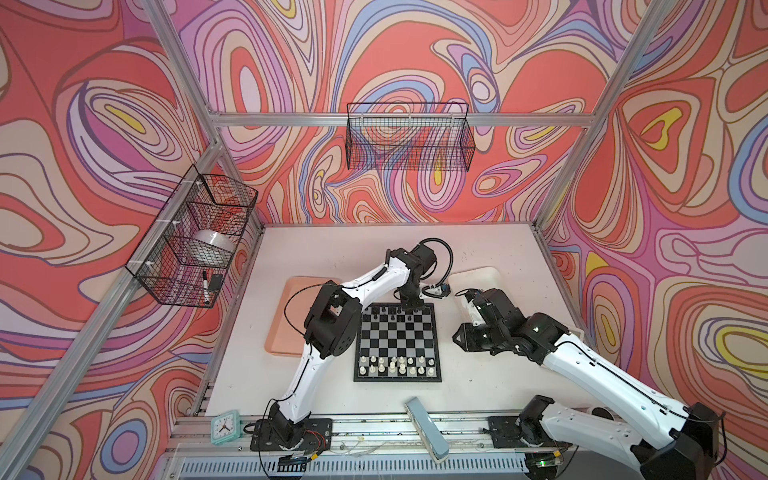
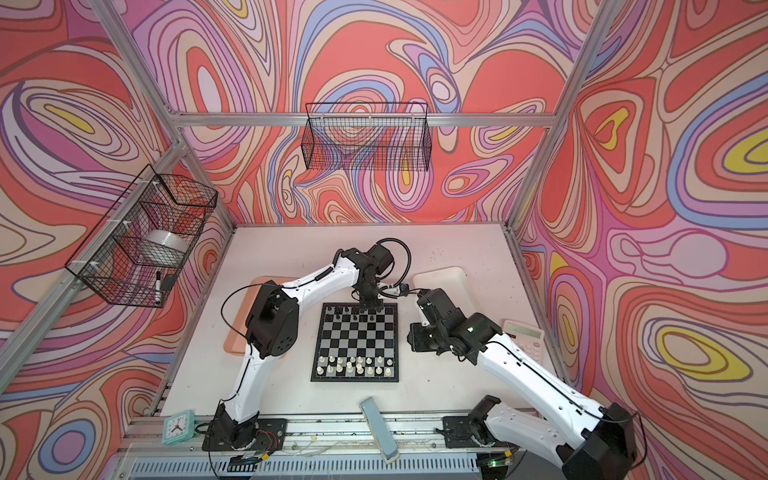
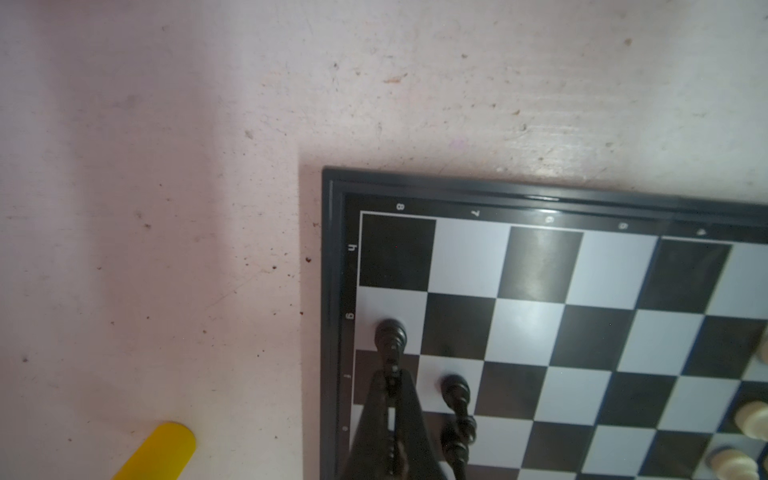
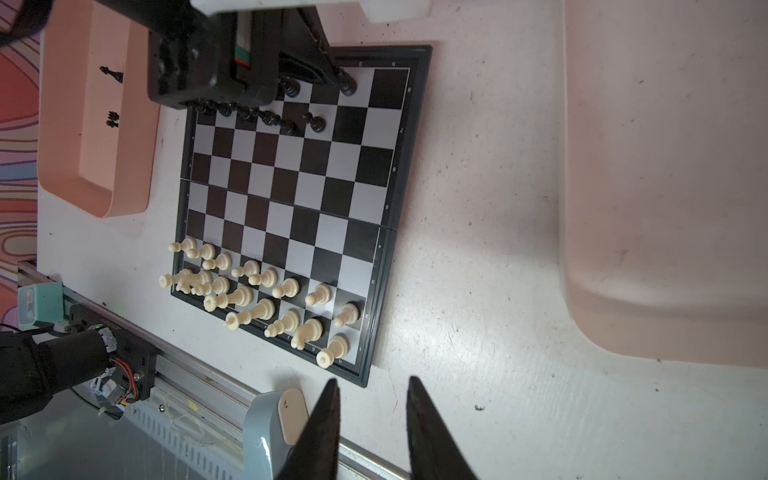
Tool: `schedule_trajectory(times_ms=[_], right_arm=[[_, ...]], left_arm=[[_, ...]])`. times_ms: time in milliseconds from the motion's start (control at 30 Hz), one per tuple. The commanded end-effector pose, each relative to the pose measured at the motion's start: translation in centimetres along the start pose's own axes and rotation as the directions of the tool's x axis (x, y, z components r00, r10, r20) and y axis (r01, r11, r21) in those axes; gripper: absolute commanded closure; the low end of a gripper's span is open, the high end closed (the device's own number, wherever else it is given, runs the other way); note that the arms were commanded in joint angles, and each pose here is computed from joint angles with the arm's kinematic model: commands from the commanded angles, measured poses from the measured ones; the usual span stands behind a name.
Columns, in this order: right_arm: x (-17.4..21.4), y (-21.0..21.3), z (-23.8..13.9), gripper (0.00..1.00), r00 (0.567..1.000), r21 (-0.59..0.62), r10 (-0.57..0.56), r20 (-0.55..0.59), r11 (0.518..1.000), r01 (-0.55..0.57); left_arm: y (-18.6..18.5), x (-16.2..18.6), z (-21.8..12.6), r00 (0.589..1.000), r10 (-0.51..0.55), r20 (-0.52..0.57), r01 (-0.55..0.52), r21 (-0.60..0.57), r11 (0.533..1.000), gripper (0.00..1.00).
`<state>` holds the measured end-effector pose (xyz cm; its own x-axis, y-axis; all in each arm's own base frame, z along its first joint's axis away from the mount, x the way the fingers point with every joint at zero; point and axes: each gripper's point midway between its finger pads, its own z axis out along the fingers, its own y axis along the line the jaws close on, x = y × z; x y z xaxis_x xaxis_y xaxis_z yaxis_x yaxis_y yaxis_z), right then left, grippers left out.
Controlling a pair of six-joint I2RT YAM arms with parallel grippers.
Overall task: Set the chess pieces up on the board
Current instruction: 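Lower the black pawn onto the board's far edge row and open the left gripper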
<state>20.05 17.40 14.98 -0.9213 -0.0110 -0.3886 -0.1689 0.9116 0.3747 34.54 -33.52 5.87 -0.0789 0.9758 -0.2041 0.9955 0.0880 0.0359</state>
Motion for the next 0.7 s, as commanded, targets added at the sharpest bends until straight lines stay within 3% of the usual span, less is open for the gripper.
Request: schedule_trajectory(times_ms=[0, 133, 667], right_arm=[[0.06, -0.43, -0.14, 0.72, 1.000, 0.010, 0.011, 0.011, 1.000, -0.011], [0.10, -0.47, -0.15, 0.72, 1.000, 0.010, 0.011, 0.011, 1.000, -0.011], [0.07, -0.34, -0.19, 0.72, 1.000, 0.005, 0.008, 0.012, 1.000, -0.009]], left_arm=[[-0.77, 0.34, 0.75, 1.000, 0.004, -0.026, -0.004, 0.018, 1.000, 1.00], [-0.74, 0.11, 0.67, 1.000, 0.006, -0.015, -0.006, 0.018, 1.000, 0.98], [-0.79, -0.40, -0.14, 1.000, 0.011, 0.002, -0.011, 0.008, 1.000, 0.74]])
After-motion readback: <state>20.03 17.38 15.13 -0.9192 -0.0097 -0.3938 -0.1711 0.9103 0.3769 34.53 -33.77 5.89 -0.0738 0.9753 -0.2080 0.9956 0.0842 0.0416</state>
